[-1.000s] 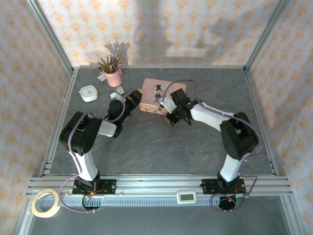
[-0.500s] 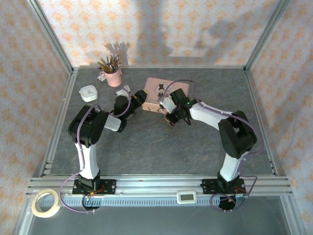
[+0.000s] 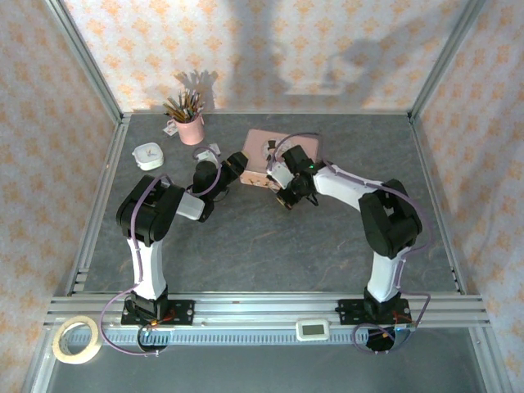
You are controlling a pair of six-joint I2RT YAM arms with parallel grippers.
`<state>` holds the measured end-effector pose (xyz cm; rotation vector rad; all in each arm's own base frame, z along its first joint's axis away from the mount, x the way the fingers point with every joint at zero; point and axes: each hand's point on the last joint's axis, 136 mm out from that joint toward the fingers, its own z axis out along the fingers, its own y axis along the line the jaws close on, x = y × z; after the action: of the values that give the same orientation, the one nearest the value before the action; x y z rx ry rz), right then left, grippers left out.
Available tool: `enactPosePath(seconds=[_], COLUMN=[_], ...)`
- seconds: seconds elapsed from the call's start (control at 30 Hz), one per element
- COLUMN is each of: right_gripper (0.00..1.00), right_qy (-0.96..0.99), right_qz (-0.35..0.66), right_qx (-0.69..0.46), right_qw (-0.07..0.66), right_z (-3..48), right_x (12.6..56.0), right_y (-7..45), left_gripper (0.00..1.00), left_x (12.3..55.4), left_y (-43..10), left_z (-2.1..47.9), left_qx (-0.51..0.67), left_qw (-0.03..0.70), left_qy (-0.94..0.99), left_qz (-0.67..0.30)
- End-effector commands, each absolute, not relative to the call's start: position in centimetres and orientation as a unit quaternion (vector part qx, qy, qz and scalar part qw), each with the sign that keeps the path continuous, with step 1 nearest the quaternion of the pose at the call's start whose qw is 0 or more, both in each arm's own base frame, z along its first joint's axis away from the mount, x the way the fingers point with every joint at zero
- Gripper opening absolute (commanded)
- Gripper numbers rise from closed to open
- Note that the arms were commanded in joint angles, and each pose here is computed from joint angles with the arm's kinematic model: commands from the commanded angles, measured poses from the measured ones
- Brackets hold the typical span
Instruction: Unlock a padlock with a key
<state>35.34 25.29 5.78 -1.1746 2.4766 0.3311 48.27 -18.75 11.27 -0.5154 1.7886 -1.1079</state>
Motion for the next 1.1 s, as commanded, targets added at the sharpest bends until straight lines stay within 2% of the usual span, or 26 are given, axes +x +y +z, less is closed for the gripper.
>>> enactPosePath(seconds=[0.0,0.2,0.43,0.6,0.8,1.07], right_gripper=[0.0,0.0,0.0,0.0,0.0,0.0], right_qy=[0.85,0.831,0.81,0.814,0.809,0.808], right_qz=[0.115,0.071,0.095,0.105,0.116,0.133], right_qx=[-0.448,-0.496,-0.521,-0.523,-0.523,-0.517], right_qw=[0.252,0.242,0.252,0.229,0.242,0.25], right_z=[8.4,8.2,9.8,8.5,8.9,9.7], right_x=[38.6,39.1,39.7,39.8,40.4,39.6], right_y=[27.3,26.4,27.9,28.4,29.2,29.7], left_gripper=[0.55,0.54,0.53,0.52,0.52,0.53], left_x=[47.0,46.8,46.7,46.5,46.2,46.2], left_y=[-22.2,-22.2,-22.4,-22.9,-23.8,-22.6], left_z=[11.4,11.3,11.4,11.7,11.4,12.0], left_qx=[-0.17,-0.166,-0.161,-0.157,-0.153,-0.175], left_qw=[0.439,0.438,0.438,0.438,0.43,0.446], left_qy=[0.733,0.735,0.737,0.736,0.736,0.725], left_qz=[-0.491,-0.489,-0.488,-0.492,-0.501,-0.495])
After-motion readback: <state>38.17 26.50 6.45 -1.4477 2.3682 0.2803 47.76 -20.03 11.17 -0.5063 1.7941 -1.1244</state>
